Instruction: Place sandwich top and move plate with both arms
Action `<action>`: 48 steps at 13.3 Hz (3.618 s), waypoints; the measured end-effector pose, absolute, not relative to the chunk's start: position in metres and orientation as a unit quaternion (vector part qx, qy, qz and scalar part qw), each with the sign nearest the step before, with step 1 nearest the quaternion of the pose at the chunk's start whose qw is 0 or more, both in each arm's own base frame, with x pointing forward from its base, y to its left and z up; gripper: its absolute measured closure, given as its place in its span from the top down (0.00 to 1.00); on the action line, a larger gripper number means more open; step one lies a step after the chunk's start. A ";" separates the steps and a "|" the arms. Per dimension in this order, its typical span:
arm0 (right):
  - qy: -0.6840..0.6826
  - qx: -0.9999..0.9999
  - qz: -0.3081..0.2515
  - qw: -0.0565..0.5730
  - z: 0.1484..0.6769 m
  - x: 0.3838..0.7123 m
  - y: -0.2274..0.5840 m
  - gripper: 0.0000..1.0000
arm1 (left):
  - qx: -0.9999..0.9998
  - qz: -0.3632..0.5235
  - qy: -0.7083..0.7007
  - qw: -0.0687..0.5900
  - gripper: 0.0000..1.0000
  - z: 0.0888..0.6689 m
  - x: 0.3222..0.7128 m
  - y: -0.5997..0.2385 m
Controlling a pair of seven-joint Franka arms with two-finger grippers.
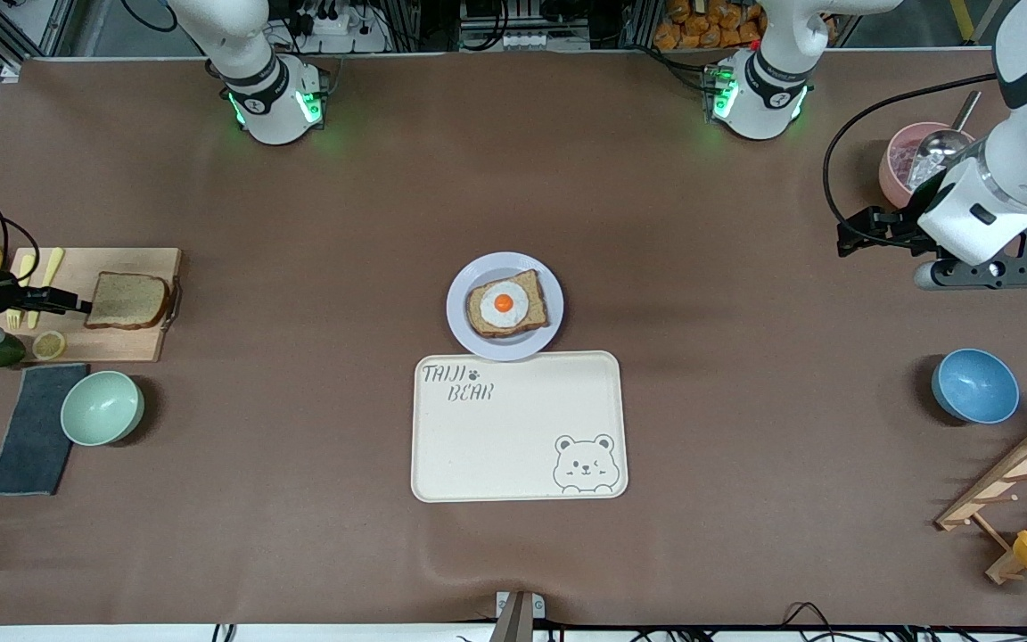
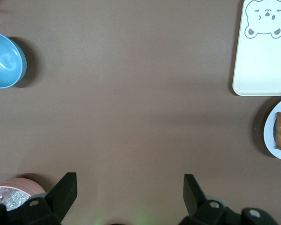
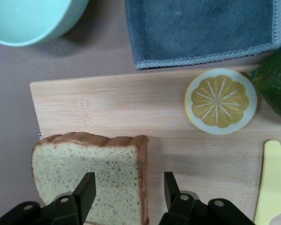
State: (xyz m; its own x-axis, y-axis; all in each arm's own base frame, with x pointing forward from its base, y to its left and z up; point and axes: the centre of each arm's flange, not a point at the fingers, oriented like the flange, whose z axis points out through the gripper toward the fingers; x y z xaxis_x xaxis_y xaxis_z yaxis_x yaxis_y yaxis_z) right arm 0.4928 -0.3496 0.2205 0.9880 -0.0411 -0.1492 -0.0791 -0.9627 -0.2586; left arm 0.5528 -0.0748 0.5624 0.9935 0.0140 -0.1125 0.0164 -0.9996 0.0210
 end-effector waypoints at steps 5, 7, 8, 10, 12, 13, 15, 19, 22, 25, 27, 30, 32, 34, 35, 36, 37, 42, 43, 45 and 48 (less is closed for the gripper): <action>0.041 -0.985 0.079 0.146 0.207 0.484 -0.350 0.64 | 0.998 -0.057 0.005 0.011 1.00 0.562 0.552 -0.079; 0.046 -0.984 0.080 0.151 0.204 0.481 -0.350 0.60 | 0.998 -0.057 0.007 0.011 1.00 0.562 0.552 -0.077; 0.047 -0.984 0.081 0.152 0.203 0.479 -0.350 0.58 | 0.998 -0.058 0.007 0.011 1.00 0.562 0.552 -0.077; 0.049 -0.984 0.082 0.153 0.202 0.477 -0.351 0.57 | 0.998 -0.058 0.008 0.011 1.00 0.562 0.552 -0.076; 0.050 -0.983 0.083 0.155 0.200 0.476 -0.351 0.51 | 0.998 -0.058 0.006 0.011 1.00 0.562 0.552 -0.078; 0.050 -0.983 0.084 0.155 0.199 0.476 -0.351 0.51 | 0.998 -0.058 0.005 0.011 1.00 0.562 0.552 -0.079; 0.051 -0.983 0.085 0.157 0.197 0.475 -0.351 0.48 | 0.998 -0.058 0.004 0.011 1.00 0.562 0.552 -0.080; 0.045 -0.980 0.079 0.175 0.187 0.470 -0.350 0.42 | 0.998 -0.058 0.005 0.011 1.00 0.562 0.552 -0.080; 0.043 -0.981 0.075 0.176 0.188 0.469 -0.352 0.18 | 0.998 -0.058 0.005 0.011 1.00 0.562 0.552 -0.080; 0.042 -0.980 0.074 0.177 0.189 0.469 -0.352 0.07 | 0.998 -0.057 0.005 0.011 1.00 0.562 0.552 -0.080; 0.042 -0.980 0.074 0.178 0.189 0.469 -0.352 0.07 | 0.998 -0.057 0.005 0.011 1.00 0.562 0.552 -0.080; 0.041 -0.980 0.074 0.178 0.190 0.470 -0.352 0.07 | 0.998 -0.057 0.005 0.011 1.00 0.563 0.552 -0.080; 0.036 -0.980 0.075 0.183 0.192 0.475 -0.348 0.07 | 0.998 -0.056 0.004 0.011 1.00 0.563 0.552 -0.080; 0.028 -0.978 0.079 0.193 0.198 0.482 -0.342 0.07 | 0.998 -0.056 0.004 0.011 1.00 0.563 0.552 -0.080; 0.023 -0.977 0.083 0.197 0.200 0.486 -0.338 0.07 | 0.998 -0.056 0.004 0.011 1.00 0.563 0.552 -0.080; 0.019 -0.976 0.086 0.201 0.203 0.489 -0.335 0.07 | 0.998 -0.056 0.004 0.011 1.00 0.563 0.552 -0.080; 0.015 -0.974 0.089 0.206 0.206 0.492 -0.332 0.07 | 0.998 -0.056 0.004 0.011 1.00 0.563 0.552 -0.080; 0.010 -0.966 0.119 0.228 0.231 0.514 -0.314 0.07 | 0.998 -0.054 0.004 0.014 1.00 0.563 0.553 -0.081; 0.007 -0.965 0.120 0.232 0.233 0.517 -0.310 0.07 | 0.998 -0.054 0.004 0.014 1.00 0.563 0.553 -0.081; 0.007 -0.958 0.122 0.258 0.235 0.522 -0.297 0.07 | 0.998 -0.054 0.004 0.015 1.00 0.563 0.553 -0.081; -0.008 -0.951 0.120 0.283 0.243 0.539 -0.269 0.07 | 0.998 -0.054 0.004 0.015 1.00 0.563 0.553 -0.081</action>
State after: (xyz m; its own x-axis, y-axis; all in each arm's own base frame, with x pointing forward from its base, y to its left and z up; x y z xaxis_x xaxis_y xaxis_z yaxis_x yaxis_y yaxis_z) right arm 0.5387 -0.2687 0.2429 0.9708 0.0843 -0.2245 -0.0522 -0.8394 -0.5409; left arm 0.5527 -0.0810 0.5632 0.9942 0.0074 -0.1070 0.0105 -0.9995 0.0286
